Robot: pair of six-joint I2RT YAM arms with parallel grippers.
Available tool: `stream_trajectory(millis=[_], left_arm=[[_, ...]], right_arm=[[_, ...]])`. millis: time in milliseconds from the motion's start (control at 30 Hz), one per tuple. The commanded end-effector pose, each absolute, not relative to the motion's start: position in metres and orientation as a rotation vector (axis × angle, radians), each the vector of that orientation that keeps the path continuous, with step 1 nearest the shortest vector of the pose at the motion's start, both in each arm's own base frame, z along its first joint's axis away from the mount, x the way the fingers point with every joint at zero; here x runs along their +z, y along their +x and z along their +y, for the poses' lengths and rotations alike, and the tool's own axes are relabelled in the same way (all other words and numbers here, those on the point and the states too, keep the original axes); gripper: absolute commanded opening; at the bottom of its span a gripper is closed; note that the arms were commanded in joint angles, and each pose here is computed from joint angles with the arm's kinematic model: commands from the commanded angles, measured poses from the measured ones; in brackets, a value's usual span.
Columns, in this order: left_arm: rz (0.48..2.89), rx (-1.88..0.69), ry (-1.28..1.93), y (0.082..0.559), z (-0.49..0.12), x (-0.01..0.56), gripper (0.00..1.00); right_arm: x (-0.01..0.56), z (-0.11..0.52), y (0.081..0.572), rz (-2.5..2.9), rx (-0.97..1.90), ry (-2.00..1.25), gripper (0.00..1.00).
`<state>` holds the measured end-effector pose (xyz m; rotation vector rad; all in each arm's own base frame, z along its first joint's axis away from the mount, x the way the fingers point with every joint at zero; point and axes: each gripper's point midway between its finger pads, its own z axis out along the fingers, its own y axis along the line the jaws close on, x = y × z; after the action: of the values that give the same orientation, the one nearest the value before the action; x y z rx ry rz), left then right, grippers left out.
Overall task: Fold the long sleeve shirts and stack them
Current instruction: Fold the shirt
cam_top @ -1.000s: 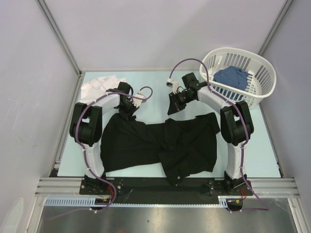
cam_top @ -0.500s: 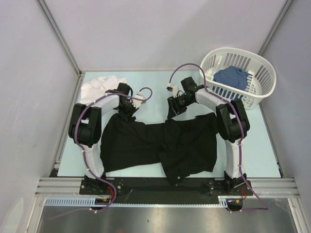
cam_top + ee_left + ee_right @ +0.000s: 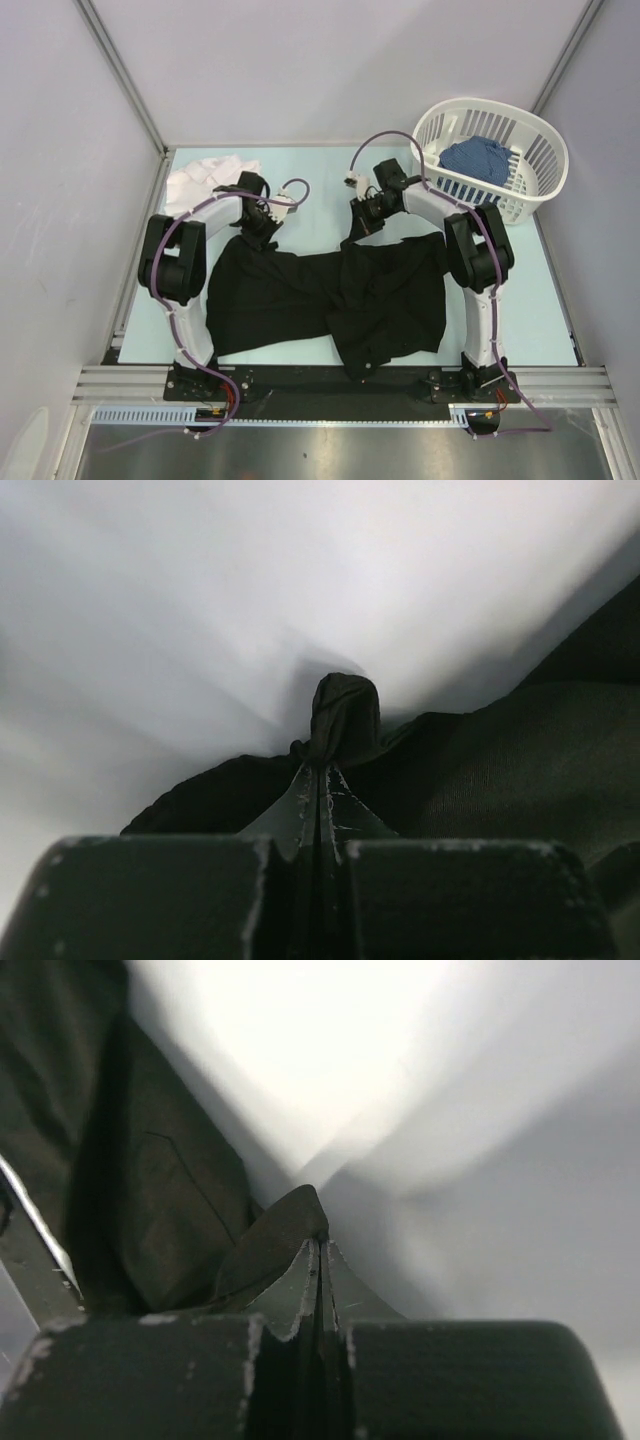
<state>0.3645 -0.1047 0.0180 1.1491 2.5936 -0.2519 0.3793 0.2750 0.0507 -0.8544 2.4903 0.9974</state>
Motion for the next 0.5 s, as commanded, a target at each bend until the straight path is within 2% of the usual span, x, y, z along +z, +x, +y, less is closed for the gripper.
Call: stream_trajectory(millis=[0, 200, 467], left_arm=[[2.517, -0.335, 0.989, 0.376, -0.102, 0.067, 0.00], [2.481, -0.330, 0.890, 0.382, -0.083, 0.090, 0.00], [2.445, -0.317, 0.856, 0.383, -0.077, 0.108, 0.00]], right_arm=[[0.145, 0.279, 0.396, 2.222, 1.013, -0.868, 0.00], [0.192, 0.265, 0.405, 2.087, 0.949, -0.888, 0.00], [0.201, 0.257, 0.412, 2.063, 0.920, -0.901, 0.00]])
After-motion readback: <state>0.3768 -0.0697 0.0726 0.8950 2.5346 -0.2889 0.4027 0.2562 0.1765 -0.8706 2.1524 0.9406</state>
